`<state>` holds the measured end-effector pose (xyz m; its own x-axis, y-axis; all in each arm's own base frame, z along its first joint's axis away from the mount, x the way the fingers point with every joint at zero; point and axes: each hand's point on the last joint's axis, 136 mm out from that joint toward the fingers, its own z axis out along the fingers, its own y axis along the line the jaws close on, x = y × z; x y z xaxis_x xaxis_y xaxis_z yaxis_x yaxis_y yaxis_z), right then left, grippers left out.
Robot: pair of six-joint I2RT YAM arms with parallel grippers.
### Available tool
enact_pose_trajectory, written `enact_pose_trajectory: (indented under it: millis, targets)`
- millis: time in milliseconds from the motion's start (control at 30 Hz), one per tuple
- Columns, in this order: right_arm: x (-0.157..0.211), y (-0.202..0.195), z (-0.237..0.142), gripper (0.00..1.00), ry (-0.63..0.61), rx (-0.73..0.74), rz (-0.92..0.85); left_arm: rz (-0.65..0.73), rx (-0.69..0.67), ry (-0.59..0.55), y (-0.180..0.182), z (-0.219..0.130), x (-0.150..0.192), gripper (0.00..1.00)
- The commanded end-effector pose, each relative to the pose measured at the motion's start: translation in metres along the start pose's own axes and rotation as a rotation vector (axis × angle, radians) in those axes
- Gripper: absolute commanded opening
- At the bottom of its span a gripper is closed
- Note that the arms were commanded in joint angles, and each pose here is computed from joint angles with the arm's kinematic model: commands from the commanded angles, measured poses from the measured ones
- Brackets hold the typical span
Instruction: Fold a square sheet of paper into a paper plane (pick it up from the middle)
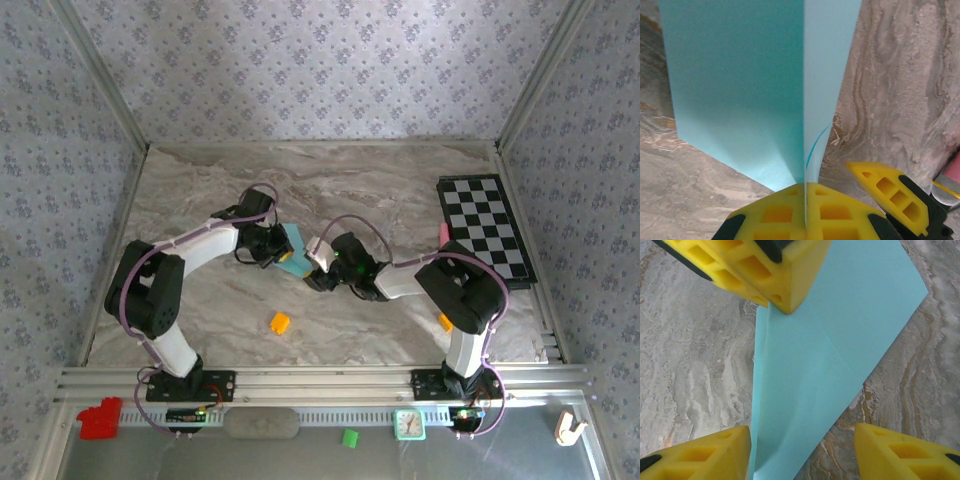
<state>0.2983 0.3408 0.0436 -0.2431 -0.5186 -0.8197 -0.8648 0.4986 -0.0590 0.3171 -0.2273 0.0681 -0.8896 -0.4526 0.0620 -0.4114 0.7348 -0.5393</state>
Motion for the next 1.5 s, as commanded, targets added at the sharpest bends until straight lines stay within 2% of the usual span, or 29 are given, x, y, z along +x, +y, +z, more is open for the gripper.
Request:
enact_pose_trajectory:
  millis: [0, 167, 500, 767, 1400, 1467]
  targets:
    - [-0.016, 0.007, 0.007, 0.56, -0.058, -0.022, -0.061, -0.02, -0.01, -0.017, -0.004, -0.013, 0.002, 0.05]
    - [-0.01, 0.012, 0.009, 0.53, -0.065, -0.009, -0.081, -0.033, -0.02, -0.025, 0.001, -0.011, 0.002, 0.05]
    - [-0.005, 0.015, 0.013, 0.55, -0.049, 0.026, -0.085, -0.049, -0.008, -0.022, 0.0, -0.009, 0.002, 0.05]
    - [-0.003, 0.012, 0.02, 0.46, -0.044, 0.035, -0.085, -0.057, -0.009, -0.02, 0.002, -0.008, 0.003, 0.06]
    - [-0.016, 0.013, 0.022, 0.4, -0.078, 0.028, -0.086, -0.065, -0.01, -0.01, 0.002, -0.005, 0.004, 0.06]
    - [-0.017, 0.012, 0.023, 0.37, -0.079, 0.029, -0.086, -0.065, -0.01, -0.011, 0.002, -0.005, 0.004, 0.07]
